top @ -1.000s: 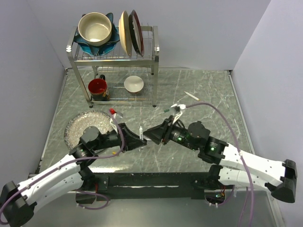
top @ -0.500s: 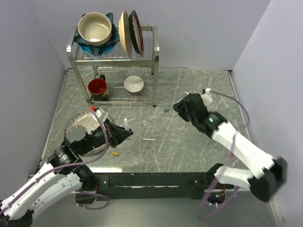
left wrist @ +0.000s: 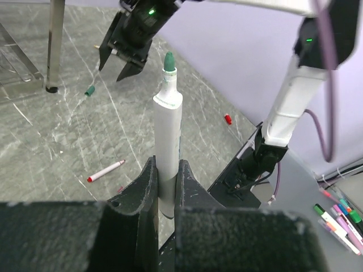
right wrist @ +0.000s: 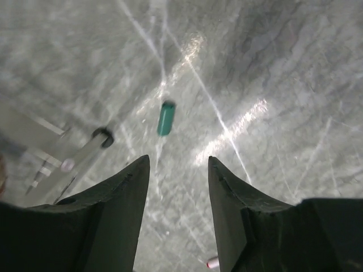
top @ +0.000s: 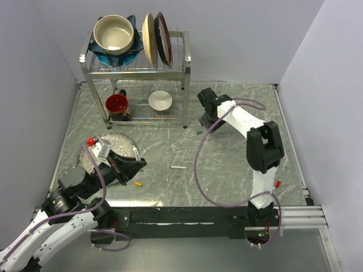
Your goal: Insert the pens into the pen caps
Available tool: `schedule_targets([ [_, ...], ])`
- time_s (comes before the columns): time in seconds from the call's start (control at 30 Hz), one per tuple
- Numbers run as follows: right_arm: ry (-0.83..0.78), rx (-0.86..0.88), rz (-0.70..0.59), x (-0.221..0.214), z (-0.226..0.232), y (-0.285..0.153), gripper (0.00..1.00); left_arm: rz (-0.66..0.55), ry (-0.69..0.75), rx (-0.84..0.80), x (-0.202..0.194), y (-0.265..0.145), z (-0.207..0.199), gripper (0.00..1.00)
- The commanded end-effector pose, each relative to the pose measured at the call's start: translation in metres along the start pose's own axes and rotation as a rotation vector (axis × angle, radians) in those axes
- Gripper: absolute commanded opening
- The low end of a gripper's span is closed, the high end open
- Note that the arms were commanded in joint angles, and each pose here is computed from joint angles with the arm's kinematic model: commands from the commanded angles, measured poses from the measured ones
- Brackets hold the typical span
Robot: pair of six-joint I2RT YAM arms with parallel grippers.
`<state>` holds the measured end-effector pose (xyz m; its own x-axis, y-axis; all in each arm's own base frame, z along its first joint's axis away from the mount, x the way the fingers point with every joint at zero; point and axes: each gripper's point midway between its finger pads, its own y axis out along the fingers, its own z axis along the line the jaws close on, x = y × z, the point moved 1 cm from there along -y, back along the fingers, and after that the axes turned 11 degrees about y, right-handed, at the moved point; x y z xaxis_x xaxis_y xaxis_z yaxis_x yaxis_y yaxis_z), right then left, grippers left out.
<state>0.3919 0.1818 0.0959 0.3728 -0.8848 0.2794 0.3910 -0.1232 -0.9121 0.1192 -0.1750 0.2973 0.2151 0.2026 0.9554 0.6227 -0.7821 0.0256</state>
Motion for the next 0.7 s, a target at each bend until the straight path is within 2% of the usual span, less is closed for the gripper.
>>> schedule_targets([
  [0.0,0.008,-0.015,0.033,-0.003,0.016,0.004,0.55,-0.034,-0.006,0.037,0.005,-0.005,0.004,0.01],
  [0.3,0.086,-0.091,0.058,-0.018,0.015,0.038,0.57,-0.027,-0.009,0.029,0.004,-0.005,0.003,0.01],
  [0.67,0.129,-0.193,0.033,-0.020,0.006,0.056,0.57,-0.043,-0.019,0.016,0.005,-0.009,0.000,0.01],
])
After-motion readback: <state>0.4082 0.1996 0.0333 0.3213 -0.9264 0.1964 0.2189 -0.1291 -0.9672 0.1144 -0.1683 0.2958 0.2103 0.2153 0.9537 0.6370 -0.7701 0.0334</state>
